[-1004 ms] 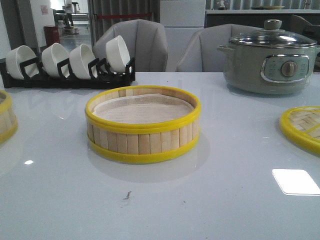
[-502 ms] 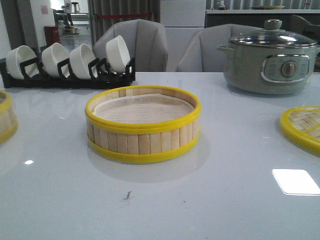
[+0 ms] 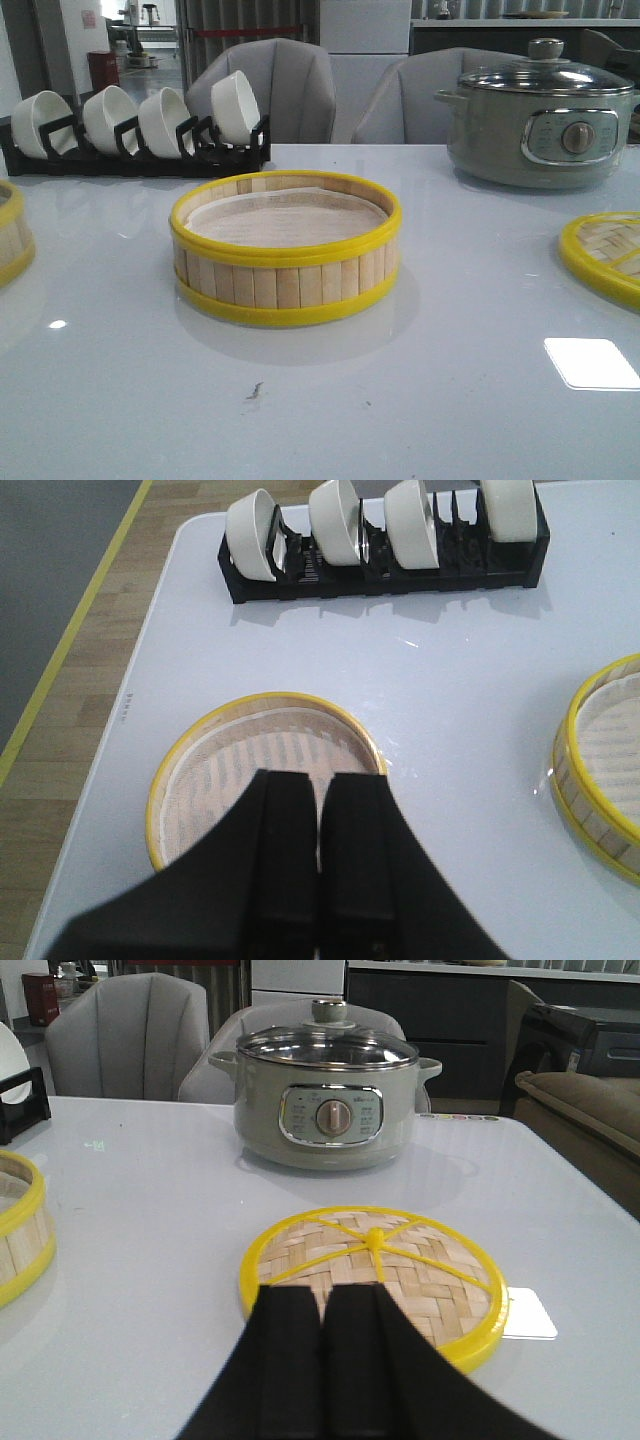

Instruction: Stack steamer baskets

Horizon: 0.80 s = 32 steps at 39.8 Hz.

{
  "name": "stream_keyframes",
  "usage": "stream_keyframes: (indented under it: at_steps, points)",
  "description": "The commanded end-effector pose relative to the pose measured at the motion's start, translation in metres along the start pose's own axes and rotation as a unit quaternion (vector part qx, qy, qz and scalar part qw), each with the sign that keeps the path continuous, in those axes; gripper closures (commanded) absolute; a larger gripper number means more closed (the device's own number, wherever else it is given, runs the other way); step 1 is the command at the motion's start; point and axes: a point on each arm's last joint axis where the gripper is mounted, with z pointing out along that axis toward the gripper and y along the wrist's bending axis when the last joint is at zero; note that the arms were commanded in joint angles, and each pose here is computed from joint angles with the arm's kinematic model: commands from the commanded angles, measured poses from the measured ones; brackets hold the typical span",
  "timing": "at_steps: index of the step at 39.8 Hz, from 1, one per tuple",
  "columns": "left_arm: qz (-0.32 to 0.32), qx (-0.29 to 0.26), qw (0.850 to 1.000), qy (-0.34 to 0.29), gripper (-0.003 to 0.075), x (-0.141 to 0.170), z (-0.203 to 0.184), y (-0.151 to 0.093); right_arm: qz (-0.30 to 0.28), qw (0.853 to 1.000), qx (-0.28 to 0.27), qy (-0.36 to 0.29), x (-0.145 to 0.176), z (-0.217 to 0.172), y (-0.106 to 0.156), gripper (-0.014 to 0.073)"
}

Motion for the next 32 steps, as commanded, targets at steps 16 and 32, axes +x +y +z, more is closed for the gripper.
stream_keyframes:
  at_steps: [16, 32]
  points:
    - [0.0, 0.007, 0.998, -0.067, 0.0634, -0.0171, -0.0094, -0.0007, -0.003, 0.998, 0.001, -0.063, -0.0145, -0.003, -0.0001, 0.054]
    - [-0.018, 0.026, 0.998, -0.061, 0.0634, -0.0162, -0.0096, -0.0041, -0.003, 0.998, 0.001, -0.063, -0.0145, -0.003, -0.0001, 0.054]
